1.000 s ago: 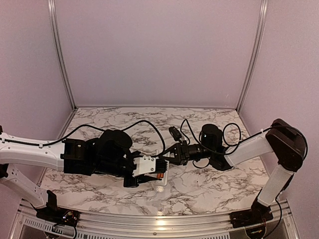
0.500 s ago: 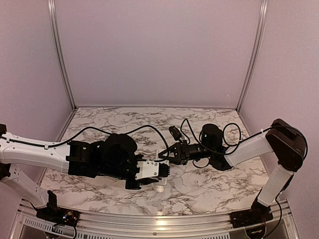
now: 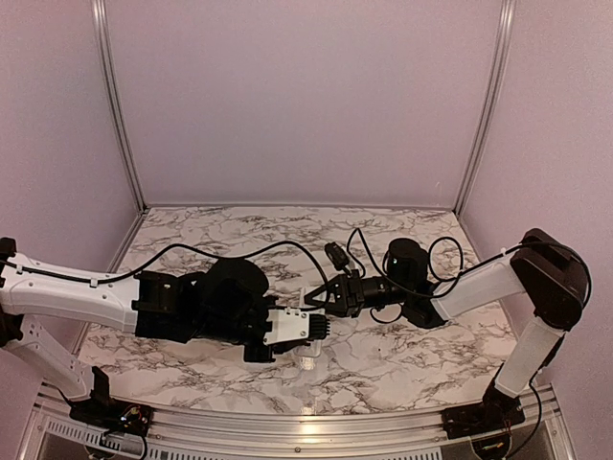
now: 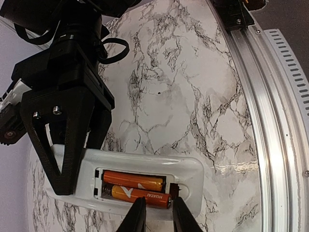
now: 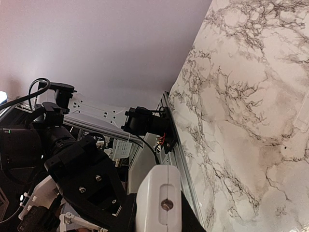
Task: Load the batteries into the remote control
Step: Load the battery into the battery compartment.
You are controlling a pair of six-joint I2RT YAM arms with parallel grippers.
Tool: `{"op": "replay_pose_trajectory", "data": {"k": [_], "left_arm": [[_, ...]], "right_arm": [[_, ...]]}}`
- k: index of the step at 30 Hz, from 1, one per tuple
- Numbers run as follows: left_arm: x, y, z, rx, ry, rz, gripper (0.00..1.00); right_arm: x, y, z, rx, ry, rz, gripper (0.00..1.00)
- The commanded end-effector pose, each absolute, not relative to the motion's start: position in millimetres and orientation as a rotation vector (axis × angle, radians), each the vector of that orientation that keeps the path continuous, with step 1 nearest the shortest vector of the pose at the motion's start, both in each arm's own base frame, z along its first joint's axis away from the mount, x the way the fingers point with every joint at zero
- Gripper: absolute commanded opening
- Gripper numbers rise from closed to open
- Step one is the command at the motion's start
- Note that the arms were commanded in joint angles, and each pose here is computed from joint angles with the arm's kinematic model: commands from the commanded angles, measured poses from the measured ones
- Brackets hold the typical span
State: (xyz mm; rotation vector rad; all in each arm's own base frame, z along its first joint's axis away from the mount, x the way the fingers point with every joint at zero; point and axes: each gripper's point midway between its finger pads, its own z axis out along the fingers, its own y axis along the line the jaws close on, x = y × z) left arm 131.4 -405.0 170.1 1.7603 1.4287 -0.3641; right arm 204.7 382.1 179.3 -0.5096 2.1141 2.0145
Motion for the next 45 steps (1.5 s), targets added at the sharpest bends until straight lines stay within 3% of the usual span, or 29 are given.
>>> {"op": "replay_pose_trajectory", "data": {"k": [1, 45], "left_arm": [[134.1, -412.1, 178.9, 1.751, 1.408, -0.347, 0.20], [182.3, -385.9, 109.2, 1.768, 1.702, -0.011, 0.09]], "right_arm": [[203.5, 387.7, 191.1, -0.545, 2.061, 2.031, 0.00], [192.7, 385.4, 208.1, -0.589, 1.993, 2.087, 0.00]]}}
